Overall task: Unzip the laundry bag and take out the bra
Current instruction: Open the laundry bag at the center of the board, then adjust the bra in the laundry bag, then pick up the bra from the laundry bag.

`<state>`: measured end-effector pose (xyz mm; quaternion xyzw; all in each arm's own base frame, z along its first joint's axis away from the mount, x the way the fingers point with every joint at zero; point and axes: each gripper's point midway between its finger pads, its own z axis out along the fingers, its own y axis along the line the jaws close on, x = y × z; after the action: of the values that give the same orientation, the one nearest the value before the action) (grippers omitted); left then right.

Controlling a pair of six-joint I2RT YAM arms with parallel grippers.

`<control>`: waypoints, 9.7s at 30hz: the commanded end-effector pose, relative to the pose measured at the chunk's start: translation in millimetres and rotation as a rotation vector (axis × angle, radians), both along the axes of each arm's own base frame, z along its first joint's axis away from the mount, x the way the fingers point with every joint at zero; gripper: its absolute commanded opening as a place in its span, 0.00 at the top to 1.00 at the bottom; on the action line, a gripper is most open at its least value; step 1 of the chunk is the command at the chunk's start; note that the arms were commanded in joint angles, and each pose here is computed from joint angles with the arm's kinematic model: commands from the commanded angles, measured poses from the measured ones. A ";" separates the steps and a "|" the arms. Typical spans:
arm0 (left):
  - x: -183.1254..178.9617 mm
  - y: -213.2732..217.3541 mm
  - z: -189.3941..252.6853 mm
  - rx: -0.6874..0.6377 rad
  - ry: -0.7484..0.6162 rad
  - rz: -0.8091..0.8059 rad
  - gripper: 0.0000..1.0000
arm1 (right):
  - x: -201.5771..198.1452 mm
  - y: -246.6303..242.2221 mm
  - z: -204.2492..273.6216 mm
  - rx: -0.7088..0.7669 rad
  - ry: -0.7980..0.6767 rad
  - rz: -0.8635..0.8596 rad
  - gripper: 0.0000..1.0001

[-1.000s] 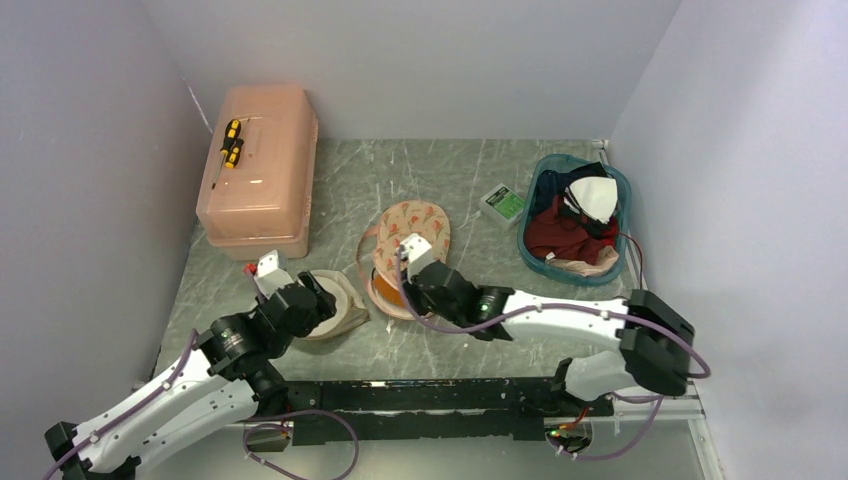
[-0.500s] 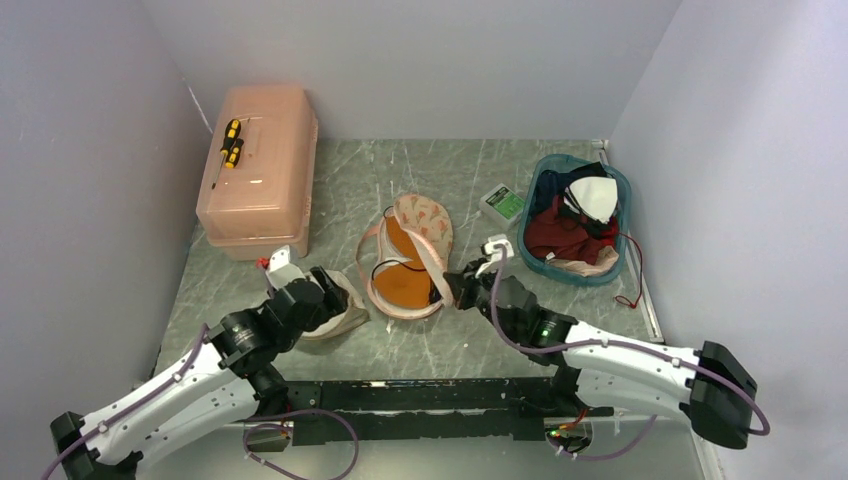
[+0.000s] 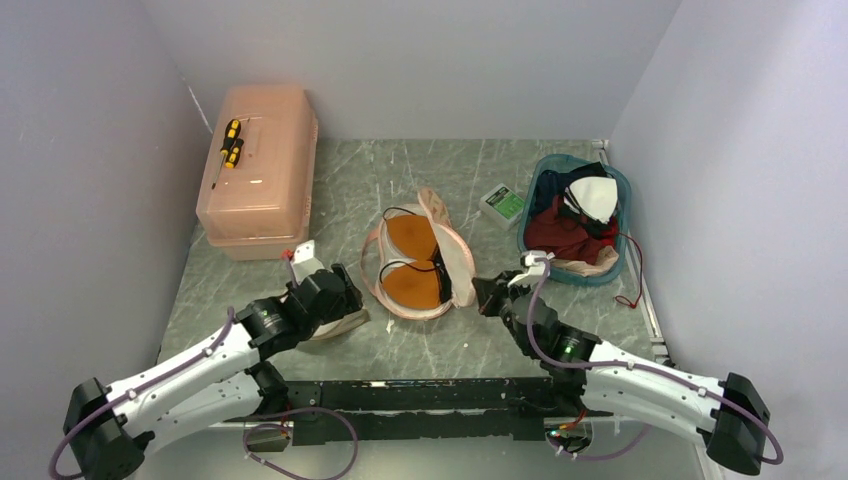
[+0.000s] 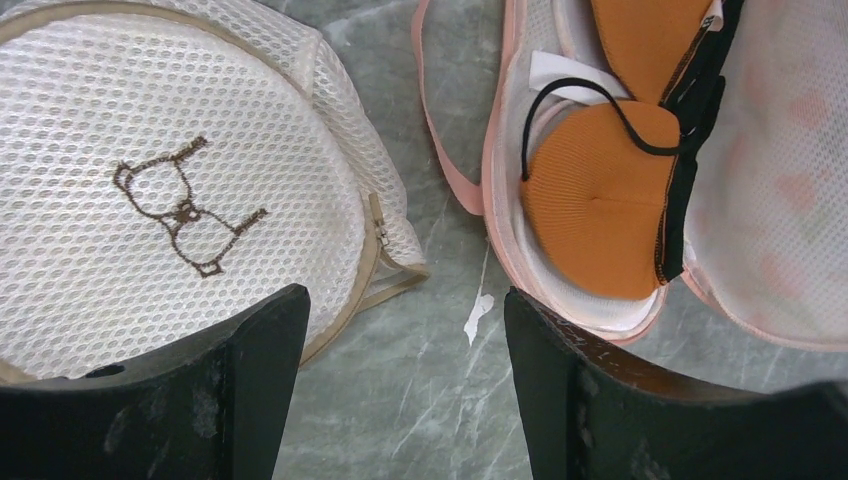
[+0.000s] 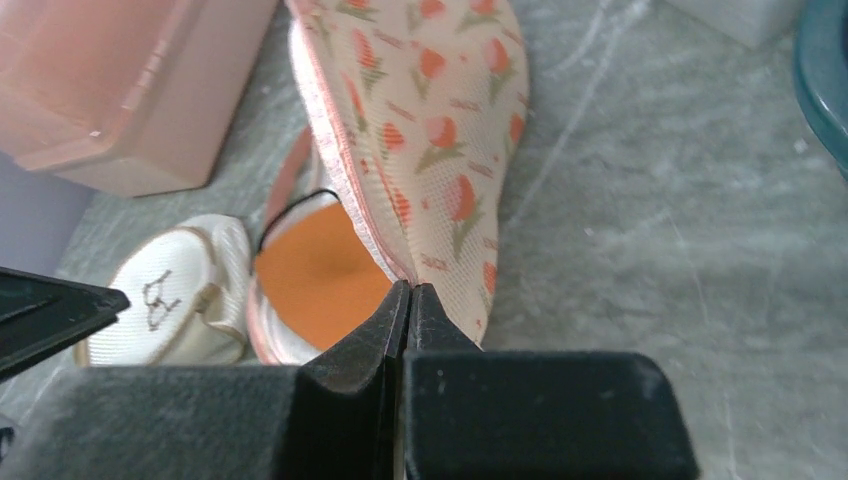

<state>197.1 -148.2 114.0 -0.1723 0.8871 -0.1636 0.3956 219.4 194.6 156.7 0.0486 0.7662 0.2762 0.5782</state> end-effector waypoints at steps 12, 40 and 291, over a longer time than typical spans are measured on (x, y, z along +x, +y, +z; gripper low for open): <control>20.8 -26.0 -0.4 0.014 0.002 -0.068 0.23 | -16.7 -57.6 -38.8 0.030 0.101 -0.176 0.62; 19.2 -29.1 19.8 -0.131 -0.051 -0.109 0.21 | 63.2 55.8 -17.8 0.119 0.286 0.244 0.36; 181.7 -177.5 9.1 -0.436 0.074 -0.602 0.64 | 53.3 9.7 9.6 0.164 0.151 0.130 0.23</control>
<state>373.6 -307.2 138.5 0.0109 0.8690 -0.4120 0.2739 271.2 200.8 156.7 0.0631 0.8080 0.3416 0.4759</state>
